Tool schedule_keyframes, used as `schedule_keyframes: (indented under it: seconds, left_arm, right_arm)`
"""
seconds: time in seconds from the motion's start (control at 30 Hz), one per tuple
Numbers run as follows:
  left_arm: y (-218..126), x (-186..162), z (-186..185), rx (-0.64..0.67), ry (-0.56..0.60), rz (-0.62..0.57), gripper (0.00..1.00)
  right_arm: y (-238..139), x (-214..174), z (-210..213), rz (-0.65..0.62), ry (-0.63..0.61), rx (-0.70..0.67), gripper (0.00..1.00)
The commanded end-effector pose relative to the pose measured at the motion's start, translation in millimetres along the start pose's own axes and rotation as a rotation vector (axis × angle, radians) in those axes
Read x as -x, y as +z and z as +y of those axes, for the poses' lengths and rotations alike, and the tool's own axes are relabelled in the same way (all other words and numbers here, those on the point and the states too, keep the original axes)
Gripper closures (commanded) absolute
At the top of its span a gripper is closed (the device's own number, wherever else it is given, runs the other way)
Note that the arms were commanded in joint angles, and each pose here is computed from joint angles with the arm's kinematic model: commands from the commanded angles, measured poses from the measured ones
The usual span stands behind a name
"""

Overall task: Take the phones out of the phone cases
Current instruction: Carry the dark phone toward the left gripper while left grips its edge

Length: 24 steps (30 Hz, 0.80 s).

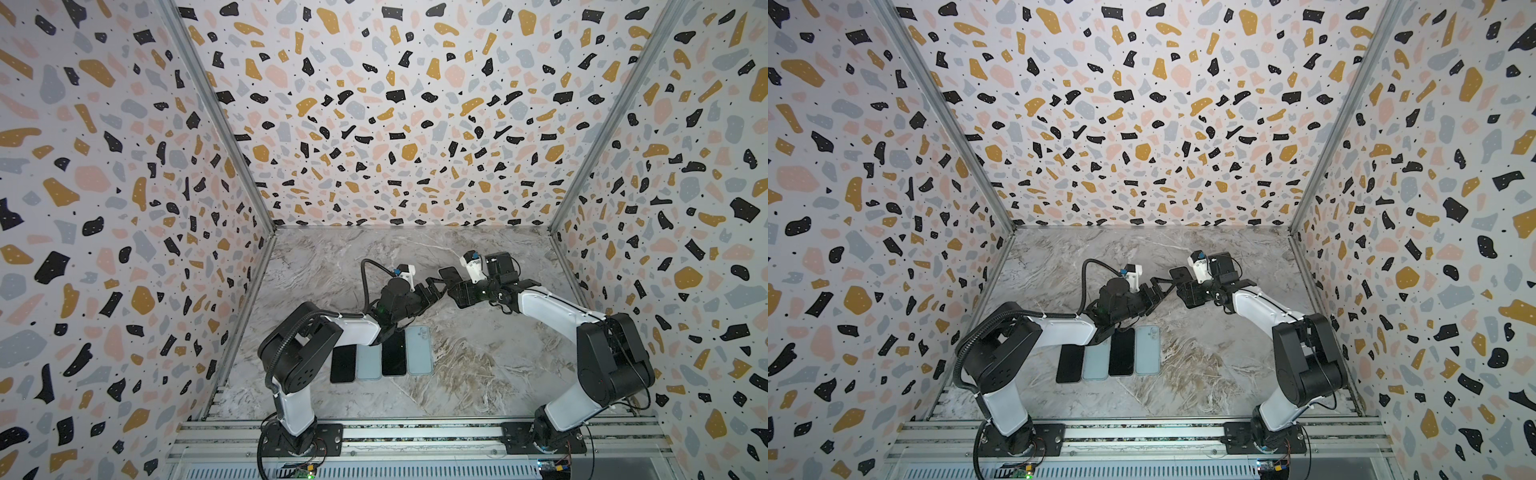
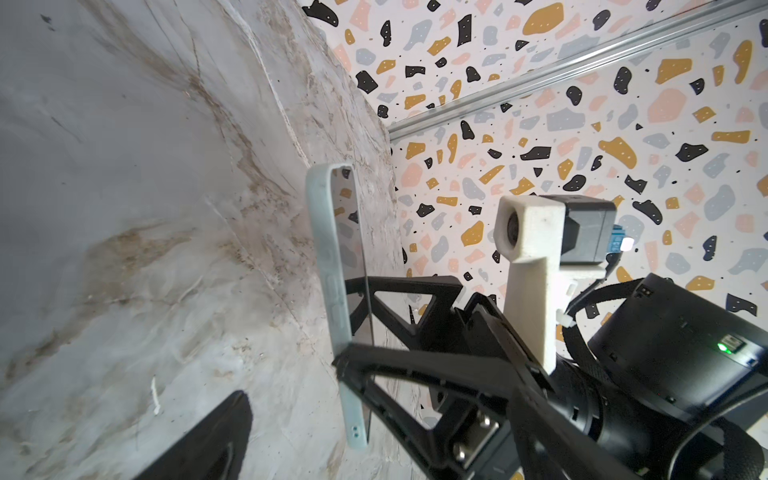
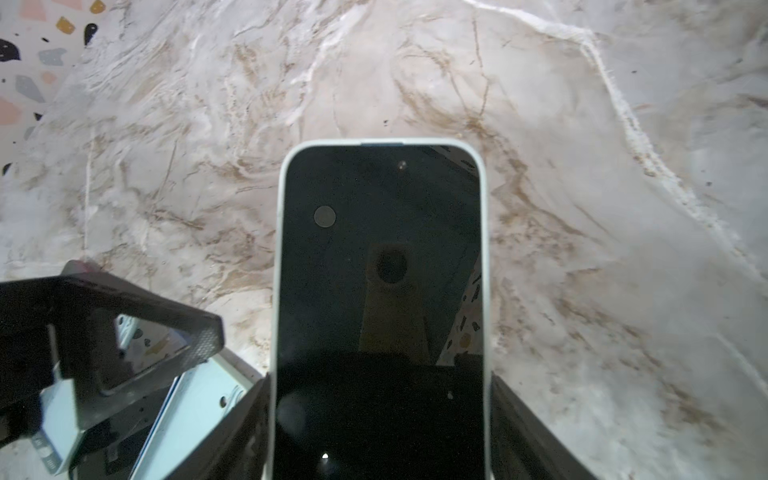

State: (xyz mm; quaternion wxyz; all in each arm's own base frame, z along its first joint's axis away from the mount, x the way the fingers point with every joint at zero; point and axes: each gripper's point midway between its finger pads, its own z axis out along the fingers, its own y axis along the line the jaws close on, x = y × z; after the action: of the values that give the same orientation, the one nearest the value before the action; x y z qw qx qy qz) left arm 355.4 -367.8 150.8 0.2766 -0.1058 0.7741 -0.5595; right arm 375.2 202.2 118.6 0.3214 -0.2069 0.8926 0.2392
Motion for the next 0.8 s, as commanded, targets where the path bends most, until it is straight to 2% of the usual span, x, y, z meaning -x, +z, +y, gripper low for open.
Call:
schedule_keyframes:
  seconds: [0.0,0.23,0.77]
  left_arm:
    - [1,13,-21,-0.087,-0.015,-0.033,0.06]
    - [-1,19,-10,-0.073,-0.042,-0.054,0.13]
    - [0,19,-6,-0.105,-0.072,-0.06,0.41]
  right_arm:
    - [-17,19,27,-0.071,-0.047,0.066,0.76]
    - [-24,17,44,-0.082,-0.059,0.108,0.76]
    - [-22,9,60,-0.065,-0.039,0.154,0.77]
